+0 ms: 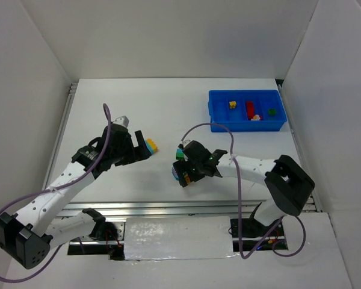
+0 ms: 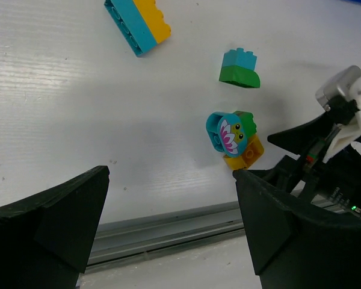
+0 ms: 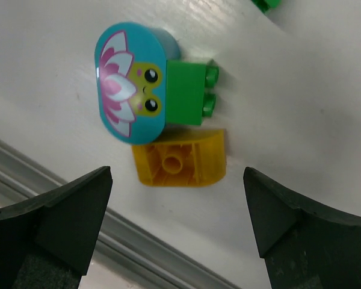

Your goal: Sort the legos into containers by color

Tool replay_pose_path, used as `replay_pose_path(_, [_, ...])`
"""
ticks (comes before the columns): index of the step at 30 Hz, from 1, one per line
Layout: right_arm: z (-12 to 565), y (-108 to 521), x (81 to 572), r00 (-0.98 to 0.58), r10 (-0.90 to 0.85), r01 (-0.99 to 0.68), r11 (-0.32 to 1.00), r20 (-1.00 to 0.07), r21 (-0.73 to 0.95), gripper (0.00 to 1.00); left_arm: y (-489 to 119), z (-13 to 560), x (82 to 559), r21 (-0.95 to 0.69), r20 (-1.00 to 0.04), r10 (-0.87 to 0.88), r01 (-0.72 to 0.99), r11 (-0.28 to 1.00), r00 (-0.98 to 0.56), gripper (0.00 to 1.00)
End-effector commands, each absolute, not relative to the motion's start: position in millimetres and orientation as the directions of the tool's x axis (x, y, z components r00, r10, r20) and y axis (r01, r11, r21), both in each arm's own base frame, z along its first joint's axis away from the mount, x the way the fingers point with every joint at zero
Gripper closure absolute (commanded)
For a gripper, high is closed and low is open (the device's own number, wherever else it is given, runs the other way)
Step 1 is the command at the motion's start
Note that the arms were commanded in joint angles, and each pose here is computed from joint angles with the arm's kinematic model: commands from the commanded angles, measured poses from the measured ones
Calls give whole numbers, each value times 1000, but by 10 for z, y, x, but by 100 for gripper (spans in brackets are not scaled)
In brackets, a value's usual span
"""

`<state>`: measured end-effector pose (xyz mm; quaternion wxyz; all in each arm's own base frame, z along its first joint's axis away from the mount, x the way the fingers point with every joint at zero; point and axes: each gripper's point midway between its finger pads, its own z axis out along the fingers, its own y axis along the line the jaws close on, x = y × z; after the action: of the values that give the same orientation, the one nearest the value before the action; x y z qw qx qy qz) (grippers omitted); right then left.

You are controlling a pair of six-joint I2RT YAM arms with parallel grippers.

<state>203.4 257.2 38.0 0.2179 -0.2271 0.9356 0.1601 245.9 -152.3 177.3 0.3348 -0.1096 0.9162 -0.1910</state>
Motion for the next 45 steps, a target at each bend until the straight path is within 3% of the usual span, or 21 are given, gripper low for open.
replay_pose_path(1, [465,2764,2271,-738,-394,-551,821,-547,151,3,-1635,1915,2553,-442,-599,-295,0,897,-745,0])
replay_pose_path(14, [127,2871,2079,-697,-516,-619,783,-499,55,9,-1616,1878,2558,-415,-603,-266,12,910,-752,1])
replay_pose_path(17, [96,2826,2105,-714,-507,-591,806,-483,28,31,-1635,1880,2577,-416,-600,-262,14,909,-756,1])
replay_pose_path(25, [268,2806,2088,-713,-478,-564,826,-513,16,70,-1653,1887,2625,-411,-607,-257,20,911,-752,0])
replay_pose_path(34, [1408,2830,2107,-616,-312,-574,807,-723,141,71,-1612,1915,2682,-398,-619,-269,0,918,-738,0])
replay_pose_path(39, [1907,2369,2782,-614,-30,-321,922,-789,215,71,-1578,1937,2711,-384,-621,-272,-17,923,-735,0])
replay_pose_path(45, [1883,1249,4040,-646,306,221,952,-700,212,68,-1533,1961,2729,-359,-623,-266,-33,933,-735,0])
